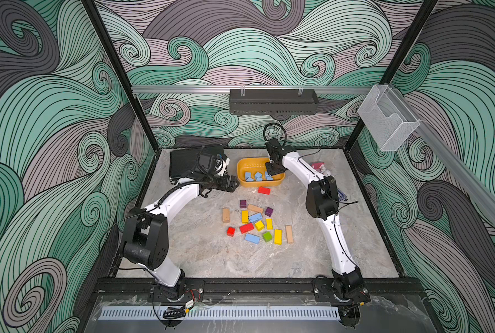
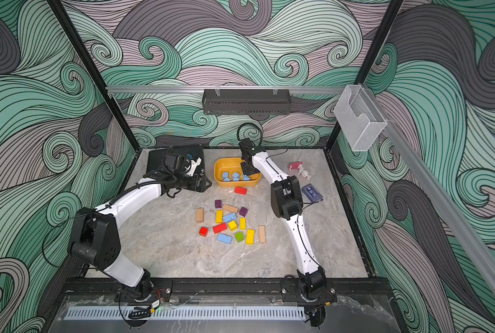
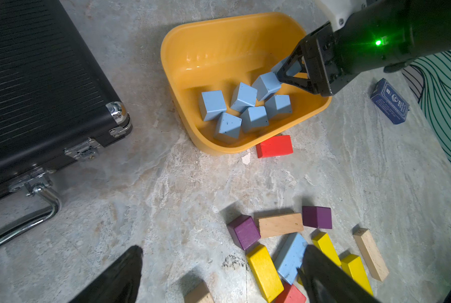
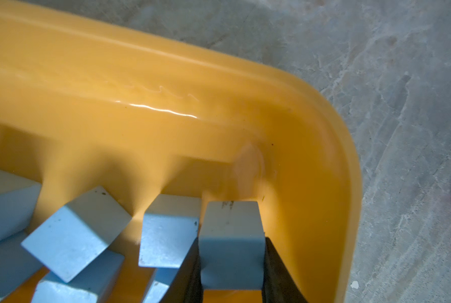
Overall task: Pick out the blue building blocks
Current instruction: Place the building block in the storage box.
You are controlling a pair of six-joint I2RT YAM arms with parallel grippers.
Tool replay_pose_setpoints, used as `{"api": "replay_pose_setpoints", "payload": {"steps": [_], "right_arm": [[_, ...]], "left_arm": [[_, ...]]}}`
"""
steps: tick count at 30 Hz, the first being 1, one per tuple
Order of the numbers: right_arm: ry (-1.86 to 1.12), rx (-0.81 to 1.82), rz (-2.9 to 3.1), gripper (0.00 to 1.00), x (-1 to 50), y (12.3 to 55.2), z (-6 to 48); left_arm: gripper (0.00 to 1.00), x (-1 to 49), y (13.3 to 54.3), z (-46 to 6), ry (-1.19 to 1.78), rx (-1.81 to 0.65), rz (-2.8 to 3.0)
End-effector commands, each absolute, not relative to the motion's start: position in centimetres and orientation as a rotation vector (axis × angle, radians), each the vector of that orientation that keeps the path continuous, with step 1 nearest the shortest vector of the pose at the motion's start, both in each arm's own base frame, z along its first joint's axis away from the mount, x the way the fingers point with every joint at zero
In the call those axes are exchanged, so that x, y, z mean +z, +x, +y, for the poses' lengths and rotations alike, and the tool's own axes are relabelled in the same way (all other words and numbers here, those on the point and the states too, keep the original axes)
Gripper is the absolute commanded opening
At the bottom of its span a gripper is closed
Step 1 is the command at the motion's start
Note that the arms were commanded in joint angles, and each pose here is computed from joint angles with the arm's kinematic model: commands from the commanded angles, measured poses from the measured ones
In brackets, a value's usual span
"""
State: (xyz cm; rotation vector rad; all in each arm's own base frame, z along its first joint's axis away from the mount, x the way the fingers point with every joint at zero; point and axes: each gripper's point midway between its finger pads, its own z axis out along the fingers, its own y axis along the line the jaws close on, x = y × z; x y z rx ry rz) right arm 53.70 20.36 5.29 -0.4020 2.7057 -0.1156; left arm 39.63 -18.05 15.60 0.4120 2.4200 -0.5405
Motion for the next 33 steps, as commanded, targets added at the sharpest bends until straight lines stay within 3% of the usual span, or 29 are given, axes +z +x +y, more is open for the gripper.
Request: {"api": "replay_pose_setpoints", "payload": {"steps": [1, 16, 33], "right_arm": [[-0.379, -0.065, 2.738, 0.2, 5.0, 53.3, 20.7], [-0.36, 0.126, 2.76, 0.48, 5.8, 52.5, 22.8], [-0.38, 0.283, 2.639, 0.57, 14.0, 51.2, 24.2]], "left_arm": [[0.94, 17.6, 39.5, -17.9, 0.432, -0.515, 2.385], [0.94, 18.3, 38.5, -17.2, 0.419, -0.488, 2.389], [0.94, 20.9, 36.9, -16.4, 0.427, -0.462, 2.356]]}}
